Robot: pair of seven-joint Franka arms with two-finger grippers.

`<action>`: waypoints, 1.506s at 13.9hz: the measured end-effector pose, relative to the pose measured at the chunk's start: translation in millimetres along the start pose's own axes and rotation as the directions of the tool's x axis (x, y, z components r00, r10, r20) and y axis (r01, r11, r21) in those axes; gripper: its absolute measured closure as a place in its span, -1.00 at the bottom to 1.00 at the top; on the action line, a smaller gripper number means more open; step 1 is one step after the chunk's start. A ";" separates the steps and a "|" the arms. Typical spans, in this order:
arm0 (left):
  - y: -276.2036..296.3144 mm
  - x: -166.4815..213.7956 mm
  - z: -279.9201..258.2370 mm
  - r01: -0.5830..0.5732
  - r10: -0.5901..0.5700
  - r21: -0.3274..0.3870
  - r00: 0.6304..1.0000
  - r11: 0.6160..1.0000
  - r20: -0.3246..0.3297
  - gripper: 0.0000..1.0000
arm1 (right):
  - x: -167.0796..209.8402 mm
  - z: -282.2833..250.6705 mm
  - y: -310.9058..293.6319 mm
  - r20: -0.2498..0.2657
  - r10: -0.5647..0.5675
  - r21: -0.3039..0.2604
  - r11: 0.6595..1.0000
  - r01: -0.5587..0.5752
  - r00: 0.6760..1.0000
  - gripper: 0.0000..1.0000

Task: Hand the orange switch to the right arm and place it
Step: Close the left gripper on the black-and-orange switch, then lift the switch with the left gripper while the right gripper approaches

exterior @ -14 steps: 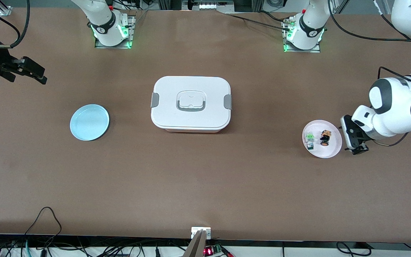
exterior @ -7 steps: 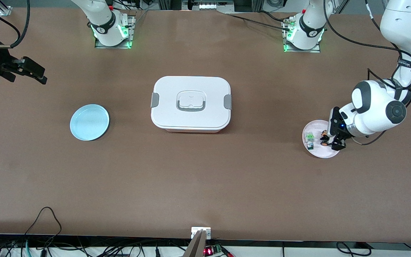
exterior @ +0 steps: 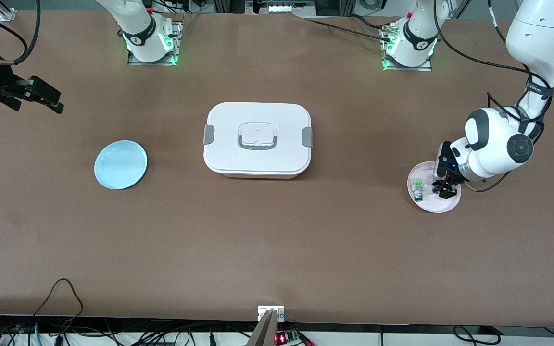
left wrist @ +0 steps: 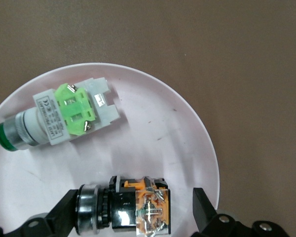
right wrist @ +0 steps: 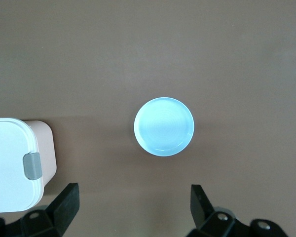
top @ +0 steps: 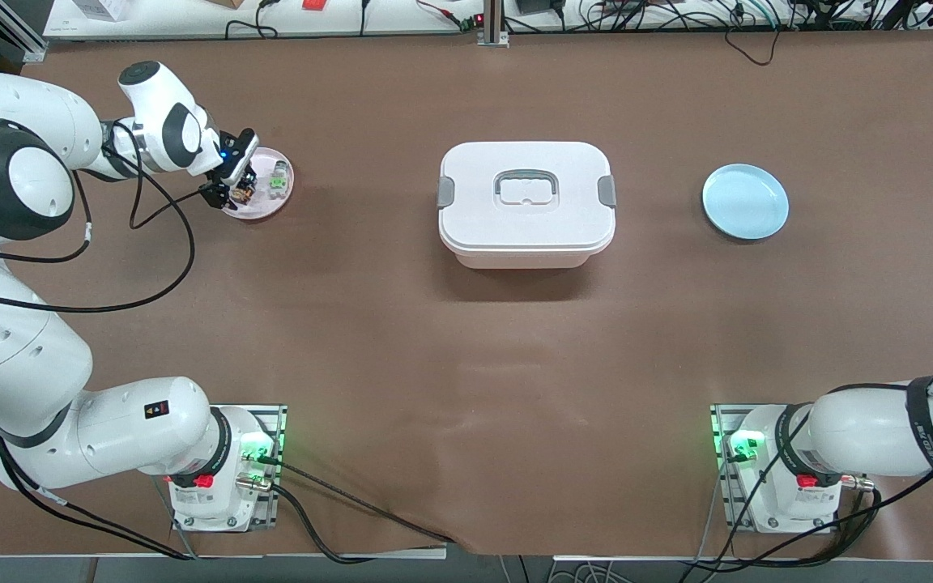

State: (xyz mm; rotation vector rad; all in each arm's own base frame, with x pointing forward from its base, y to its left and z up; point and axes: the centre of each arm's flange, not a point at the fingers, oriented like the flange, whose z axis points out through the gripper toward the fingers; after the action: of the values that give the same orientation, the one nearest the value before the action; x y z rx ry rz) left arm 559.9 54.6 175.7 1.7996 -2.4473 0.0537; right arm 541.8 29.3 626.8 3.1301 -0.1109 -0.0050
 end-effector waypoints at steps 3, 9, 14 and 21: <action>-0.9 -1.3 2.1 0.006 -0.006 0.016 1.000 1.000 0.003 -0.82 | -0.2 0.3 -0.5 0.002 -0.001 0.001 1.000 0.001 1.000 -1.00; -4.7 -8.6 -7.3 0.057 -0.057 0.065 0.998 0.996 -0.007 -0.45 | -2.8 1.5 -9.3 0.025 -0.005 0.069 0.998 0.004 1.000 -1.00; -14.5 39.3 -36.0 0.214 -0.205 0.004 0.939 0.977 -0.276 -0.45 | -7.4 -4.9 -39.8 0.083 -0.012 0.419 0.908 -0.024 0.996 -1.00; -52.6 176.3 -133.1 0.216 -0.247 -0.158 0.494 0.964 -0.833 -0.45 | -7.5 -0.9 -80.6 0.201 -0.037 0.814 0.561 -0.146 0.979 -1.00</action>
State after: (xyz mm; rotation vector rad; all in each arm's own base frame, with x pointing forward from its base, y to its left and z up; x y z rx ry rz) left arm 566.3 -116.7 324.6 1.5094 -1.4644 0.6984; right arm 540.0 110.3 626.9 4.0829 -0.2952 -0.3841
